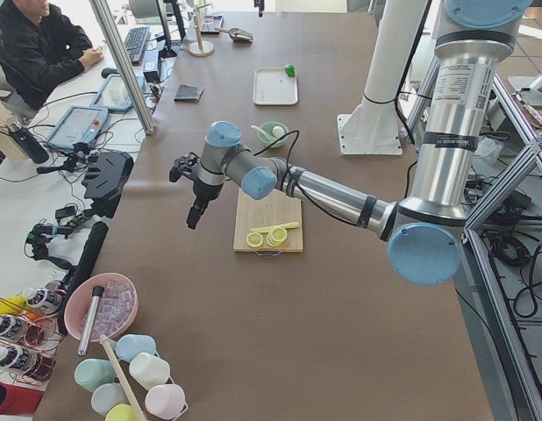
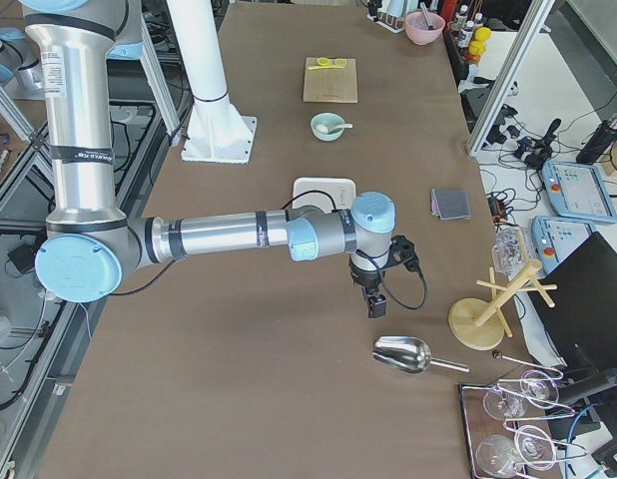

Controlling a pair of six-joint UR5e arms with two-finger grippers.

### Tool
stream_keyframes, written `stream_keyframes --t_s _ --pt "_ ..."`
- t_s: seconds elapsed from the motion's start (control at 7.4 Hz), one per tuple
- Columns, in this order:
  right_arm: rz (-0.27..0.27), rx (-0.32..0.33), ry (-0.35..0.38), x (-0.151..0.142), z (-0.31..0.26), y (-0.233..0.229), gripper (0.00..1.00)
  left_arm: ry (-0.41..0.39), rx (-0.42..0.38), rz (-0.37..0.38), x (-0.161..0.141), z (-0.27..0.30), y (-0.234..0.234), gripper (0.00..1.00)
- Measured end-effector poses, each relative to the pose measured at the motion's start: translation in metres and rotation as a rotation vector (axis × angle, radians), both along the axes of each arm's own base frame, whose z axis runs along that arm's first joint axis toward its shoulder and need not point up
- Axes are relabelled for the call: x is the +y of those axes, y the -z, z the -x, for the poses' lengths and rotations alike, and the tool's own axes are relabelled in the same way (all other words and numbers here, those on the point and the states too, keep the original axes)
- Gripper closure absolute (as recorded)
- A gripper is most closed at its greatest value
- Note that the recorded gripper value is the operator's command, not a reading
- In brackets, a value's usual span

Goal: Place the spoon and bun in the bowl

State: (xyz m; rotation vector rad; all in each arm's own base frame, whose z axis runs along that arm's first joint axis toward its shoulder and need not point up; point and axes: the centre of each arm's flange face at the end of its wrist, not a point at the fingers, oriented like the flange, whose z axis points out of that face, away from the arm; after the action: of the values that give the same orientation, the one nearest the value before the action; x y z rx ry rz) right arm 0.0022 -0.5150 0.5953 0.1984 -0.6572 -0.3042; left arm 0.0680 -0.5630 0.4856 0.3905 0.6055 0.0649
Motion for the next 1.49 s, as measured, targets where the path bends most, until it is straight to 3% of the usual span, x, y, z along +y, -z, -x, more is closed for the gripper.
stream_keyframes --t_s 0.27,0.41,0.68,1.08,1.49 --pt "0.063 -0.072 -0.013 0.006 -0.008 -0.007 0.0 0.016 0.093 0.121 0.028 0.091 -0.042 0.02" --pt "0.103 -0.118 -0.021 0.011 -0.013 -0.01 0.0 0.021 0.146 0.174 0.049 0.108 -0.062 0.02" --pt "0.14 -0.146 -0.037 0.017 -0.02 -0.016 0.0 0.035 0.184 0.243 0.075 0.119 -0.093 0.02" --pt "0.145 -0.15 -0.044 0.019 -0.023 -0.016 0.0 0.055 0.192 0.289 0.096 0.128 -0.117 0.02" --pt "0.149 -0.147 -0.061 0.025 -0.032 -0.019 0.0 0.063 0.194 0.298 0.098 0.131 -0.119 0.02"
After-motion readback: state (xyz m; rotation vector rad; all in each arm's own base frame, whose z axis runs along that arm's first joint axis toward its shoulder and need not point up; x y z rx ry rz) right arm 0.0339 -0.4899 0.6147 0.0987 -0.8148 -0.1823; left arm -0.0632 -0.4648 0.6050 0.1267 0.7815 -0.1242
